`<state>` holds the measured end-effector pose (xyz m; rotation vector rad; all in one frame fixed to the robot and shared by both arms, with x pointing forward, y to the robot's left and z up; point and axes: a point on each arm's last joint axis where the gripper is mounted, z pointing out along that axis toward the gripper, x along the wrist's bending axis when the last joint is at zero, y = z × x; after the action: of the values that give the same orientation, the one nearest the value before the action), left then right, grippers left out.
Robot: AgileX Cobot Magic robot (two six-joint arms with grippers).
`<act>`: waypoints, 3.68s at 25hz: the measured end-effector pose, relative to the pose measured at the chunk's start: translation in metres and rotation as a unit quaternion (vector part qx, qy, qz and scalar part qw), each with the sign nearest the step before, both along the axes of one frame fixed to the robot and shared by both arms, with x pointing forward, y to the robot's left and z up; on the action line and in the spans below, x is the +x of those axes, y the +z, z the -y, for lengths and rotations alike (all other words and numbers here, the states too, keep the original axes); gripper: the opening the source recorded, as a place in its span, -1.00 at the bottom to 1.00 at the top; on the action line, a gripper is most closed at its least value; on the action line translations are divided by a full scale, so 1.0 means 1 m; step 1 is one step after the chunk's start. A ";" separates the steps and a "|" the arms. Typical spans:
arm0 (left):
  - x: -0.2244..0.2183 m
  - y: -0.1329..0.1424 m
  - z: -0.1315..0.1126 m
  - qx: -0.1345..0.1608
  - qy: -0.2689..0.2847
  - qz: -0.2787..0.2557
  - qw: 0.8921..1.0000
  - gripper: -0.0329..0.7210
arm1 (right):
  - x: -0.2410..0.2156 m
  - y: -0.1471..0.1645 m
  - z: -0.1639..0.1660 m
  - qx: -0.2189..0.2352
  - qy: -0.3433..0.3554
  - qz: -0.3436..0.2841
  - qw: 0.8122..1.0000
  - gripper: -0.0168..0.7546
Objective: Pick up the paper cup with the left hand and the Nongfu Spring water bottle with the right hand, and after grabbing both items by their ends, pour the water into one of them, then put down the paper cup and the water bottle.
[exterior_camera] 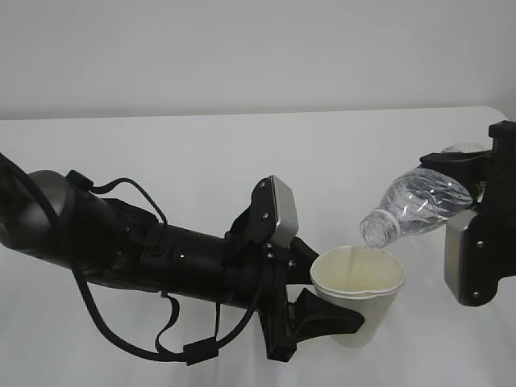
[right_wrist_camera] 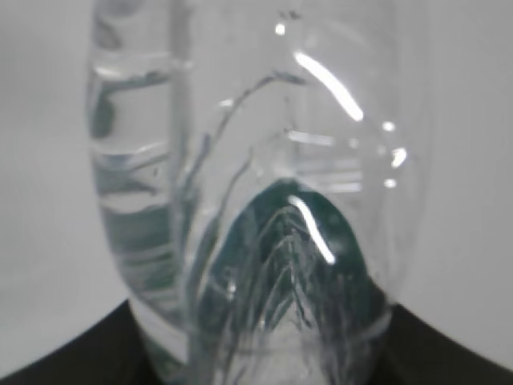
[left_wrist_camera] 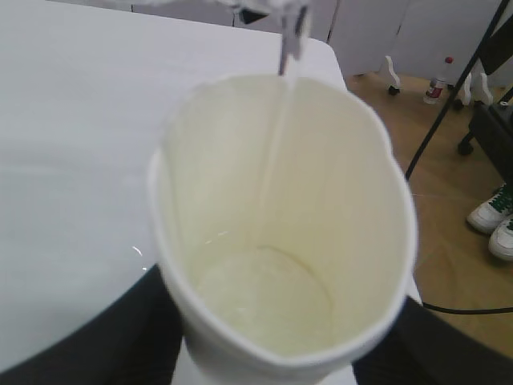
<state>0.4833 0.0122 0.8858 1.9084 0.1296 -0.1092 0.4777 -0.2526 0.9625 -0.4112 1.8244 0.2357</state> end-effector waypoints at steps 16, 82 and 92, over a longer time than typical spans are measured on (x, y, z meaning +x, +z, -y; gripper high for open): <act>0.000 0.000 0.000 0.000 0.000 0.000 1.000 0.22 | 0.000 0.000 0.000 -0.001 0.002 0.001 1.000 -0.01; 0.002 0.001 0.000 -0.004 0.014 -0.004 1.000 0.22 | 0.000 0.000 -0.001 -0.015 0.012 0.008 1.000 -0.01; 0.002 0.001 0.000 -0.003 0.014 -0.004 1.000 0.22 | 0.000 0.000 -0.001 -0.016 0.013 0.009 1.000 -0.01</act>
<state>0.4855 0.0121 0.8864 1.8989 0.1619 -0.0985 0.4772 -0.2513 0.9628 -0.4596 1.8084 0.2206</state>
